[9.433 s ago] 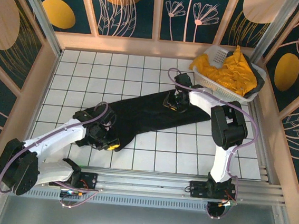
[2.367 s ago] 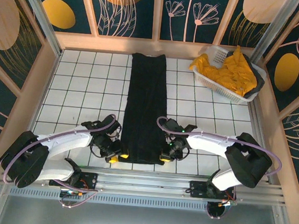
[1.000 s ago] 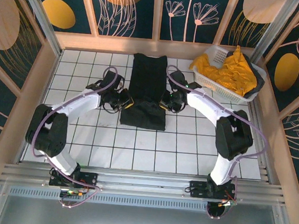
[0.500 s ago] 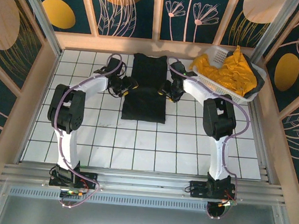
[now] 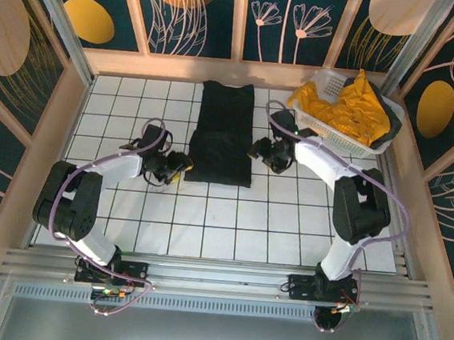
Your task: Fold and stack the t-shirts
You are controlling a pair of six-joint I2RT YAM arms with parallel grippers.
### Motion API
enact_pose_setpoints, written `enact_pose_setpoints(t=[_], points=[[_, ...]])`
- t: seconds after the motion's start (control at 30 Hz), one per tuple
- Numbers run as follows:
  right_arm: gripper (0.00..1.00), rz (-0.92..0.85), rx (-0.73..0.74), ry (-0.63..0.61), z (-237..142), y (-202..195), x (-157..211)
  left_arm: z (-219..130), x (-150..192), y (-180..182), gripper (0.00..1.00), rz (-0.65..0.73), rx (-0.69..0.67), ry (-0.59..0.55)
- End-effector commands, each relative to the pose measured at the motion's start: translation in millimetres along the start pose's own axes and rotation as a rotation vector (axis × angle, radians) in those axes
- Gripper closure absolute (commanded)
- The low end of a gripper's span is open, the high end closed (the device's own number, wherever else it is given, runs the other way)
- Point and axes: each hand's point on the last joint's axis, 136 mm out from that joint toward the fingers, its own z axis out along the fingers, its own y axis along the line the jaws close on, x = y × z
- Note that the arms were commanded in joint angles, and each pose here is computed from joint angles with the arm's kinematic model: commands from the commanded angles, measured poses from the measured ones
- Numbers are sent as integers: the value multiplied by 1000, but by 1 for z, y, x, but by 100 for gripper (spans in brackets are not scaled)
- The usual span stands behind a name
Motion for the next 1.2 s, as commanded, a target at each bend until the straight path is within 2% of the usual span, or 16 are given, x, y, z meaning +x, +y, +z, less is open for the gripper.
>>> enact_pose_setpoints(t=[0.0, 0.2, 0.37, 0.43, 0.5, 0.6, 0.7, 0.9, 1.03, 1.17], points=[[36, 56, -75, 69, 14, 8, 31, 5, 4, -14, 48, -69, 100, 29], [38, 94, -68, 139, 43, 0, 49, 27, 11, 1, 53, -101, 56, 75], [44, 113, -62, 161, 62, -2, 47, 39, 4, -9, 54, -93, 61, 75], [52, 135, -72, 179, 70, 0, 47, 43, 0, -15, 56, -93, 62, 72], [64, 154, -73, 182, 73, 2, 46, 46, -5, -21, 60, -91, 69, 63], [82, 171, -55, 162, 73, -1, 42, 45, -12, -26, 77, -80, 64, 43], [99, 172, -46, 137, 65, -4, 40, 39, -14, -26, 98, -62, 55, 20], [100, 147, -28, 149, 44, -18, 59, 19, 10, -23, 100, -17, 83, 70], [100, 58, -9, 239, 34, -33, 99, 8, 48, -14, 100, 16, 88, 163], [100, 34, -36, 282, 8, -36, 127, -11, 82, -8, 100, 33, 86, 216]])
